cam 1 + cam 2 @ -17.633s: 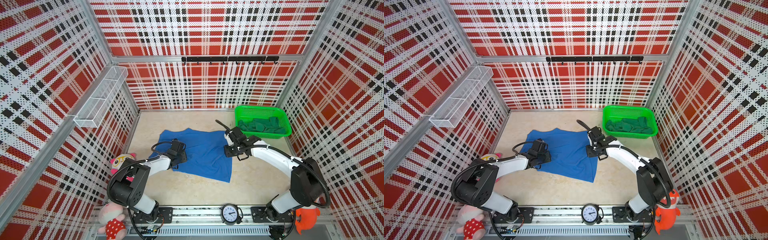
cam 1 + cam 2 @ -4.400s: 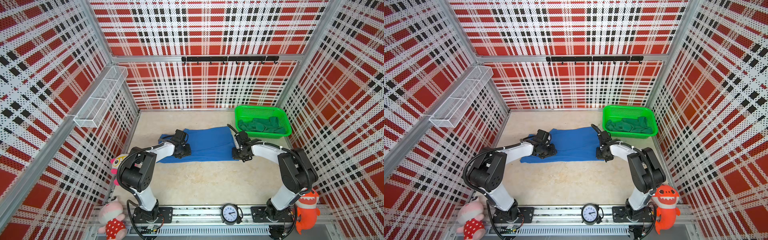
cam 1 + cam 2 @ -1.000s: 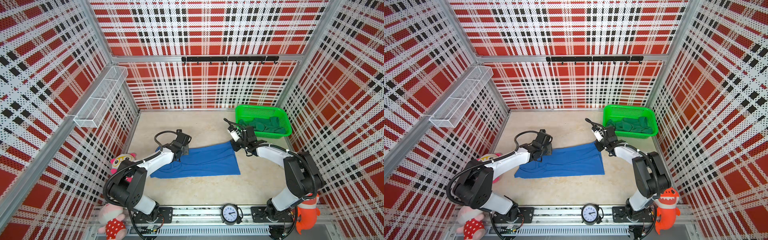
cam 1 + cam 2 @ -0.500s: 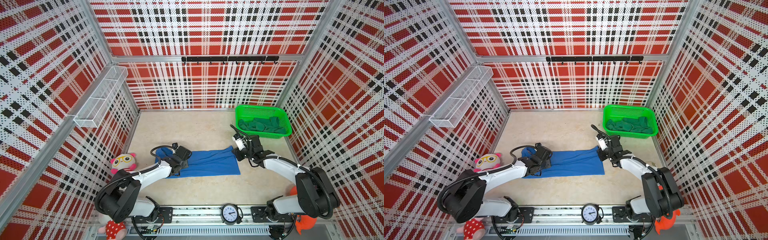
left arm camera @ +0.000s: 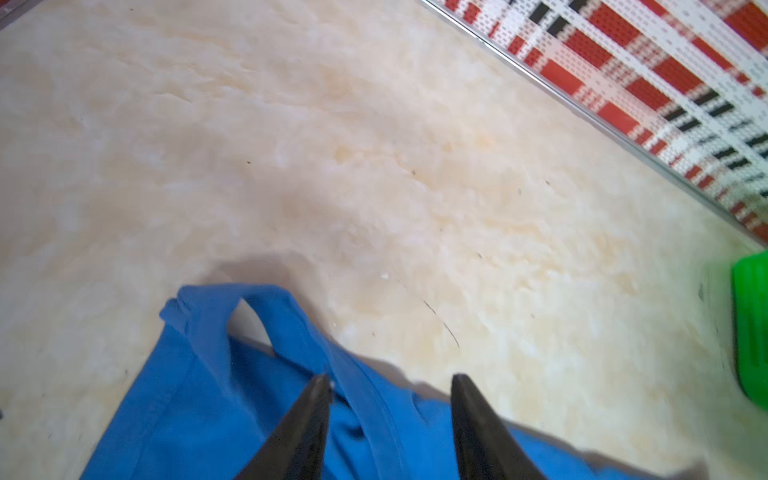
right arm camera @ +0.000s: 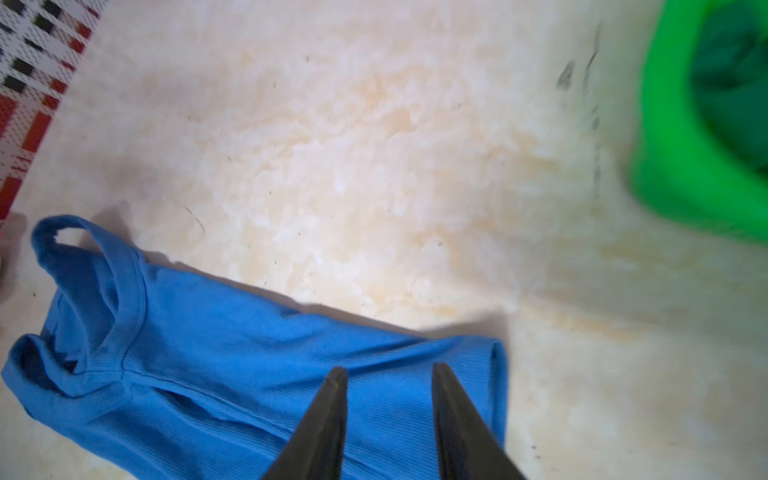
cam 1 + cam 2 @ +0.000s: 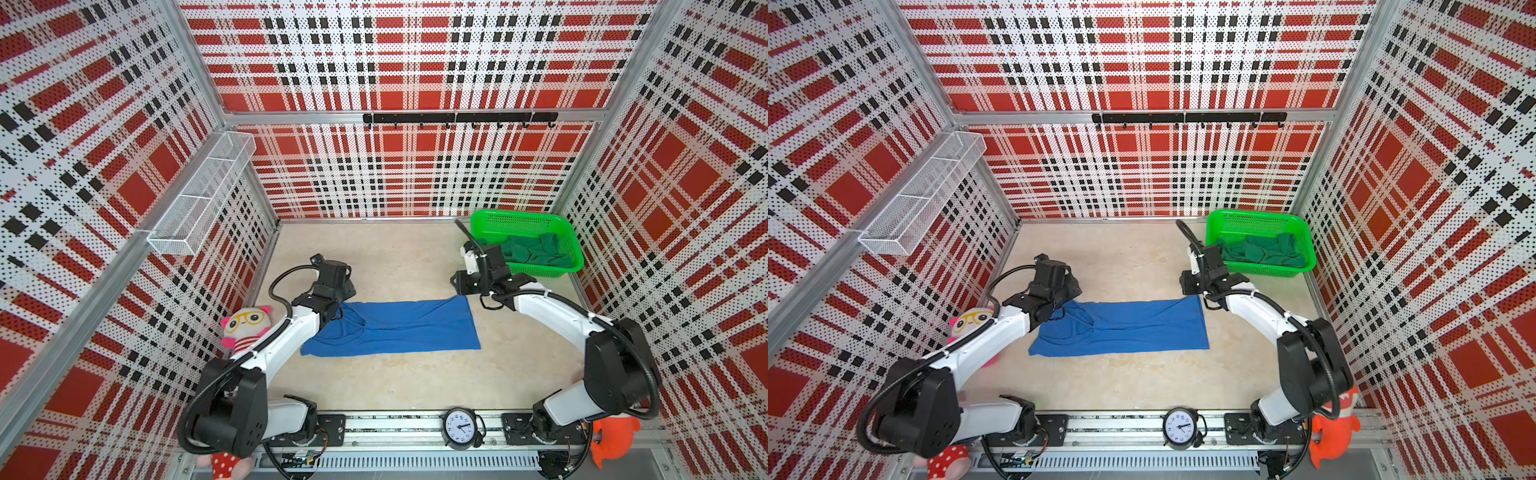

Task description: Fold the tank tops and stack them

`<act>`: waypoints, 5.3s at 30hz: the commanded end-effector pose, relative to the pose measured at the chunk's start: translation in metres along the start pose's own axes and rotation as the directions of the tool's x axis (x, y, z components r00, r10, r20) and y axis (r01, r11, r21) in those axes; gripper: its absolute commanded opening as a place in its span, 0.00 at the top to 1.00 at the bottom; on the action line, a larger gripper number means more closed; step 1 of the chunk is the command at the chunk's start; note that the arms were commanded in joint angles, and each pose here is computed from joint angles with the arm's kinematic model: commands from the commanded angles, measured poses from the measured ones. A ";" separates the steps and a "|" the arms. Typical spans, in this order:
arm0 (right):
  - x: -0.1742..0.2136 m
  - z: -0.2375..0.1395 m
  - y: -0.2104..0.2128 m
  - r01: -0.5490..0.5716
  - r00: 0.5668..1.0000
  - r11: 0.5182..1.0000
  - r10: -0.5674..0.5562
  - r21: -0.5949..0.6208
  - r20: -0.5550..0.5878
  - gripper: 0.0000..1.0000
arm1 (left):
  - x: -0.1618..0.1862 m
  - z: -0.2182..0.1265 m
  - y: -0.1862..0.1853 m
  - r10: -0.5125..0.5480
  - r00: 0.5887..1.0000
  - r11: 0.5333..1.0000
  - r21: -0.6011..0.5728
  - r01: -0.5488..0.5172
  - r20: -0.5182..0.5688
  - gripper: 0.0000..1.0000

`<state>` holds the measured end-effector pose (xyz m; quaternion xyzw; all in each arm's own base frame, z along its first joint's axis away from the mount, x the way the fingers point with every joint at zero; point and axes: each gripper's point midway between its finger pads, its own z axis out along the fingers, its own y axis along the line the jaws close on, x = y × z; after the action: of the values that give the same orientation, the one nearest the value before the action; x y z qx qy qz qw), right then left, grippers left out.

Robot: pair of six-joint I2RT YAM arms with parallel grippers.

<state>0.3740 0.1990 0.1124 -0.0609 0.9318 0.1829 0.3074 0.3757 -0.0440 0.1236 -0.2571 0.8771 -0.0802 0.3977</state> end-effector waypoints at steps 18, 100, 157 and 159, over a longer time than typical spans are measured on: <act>0.097 0.030 -0.073 -0.248 0.951 0.935 0.285 0.253 -0.121 0.66 | 0.003 -0.017 0.120 -0.292 0.939 0.949 -0.068 0.308 0.183 0.59; 0.167 -0.022 0.054 -0.220 0.973 0.975 0.222 0.041 -0.061 0.60 | 0.116 0.178 -0.215 0.547 0.798 0.779 0.502 -0.376 -0.252 0.35; 0.225 -0.044 0.020 -0.250 0.842 0.963 0.167 -0.097 -0.512 0.75 | 0.325 -0.123 -0.016 0.024 0.703 0.915 0.299 0.271 -0.710 0.83; 0.223 -0.045 0.025 -0.237 0.848 0.965 0.151 -0.109 -0.509 0.84 | 0.318 -0.122 -0.020 0.025 0.720 0.914 0.308 0.265 -0.694 0.94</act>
<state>0.1686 0.2029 0.0223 -0.0313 0.9609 0.2731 0.0348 0.1166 -0.2477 0.0157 -0.1813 0.8909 -0.4101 0.0724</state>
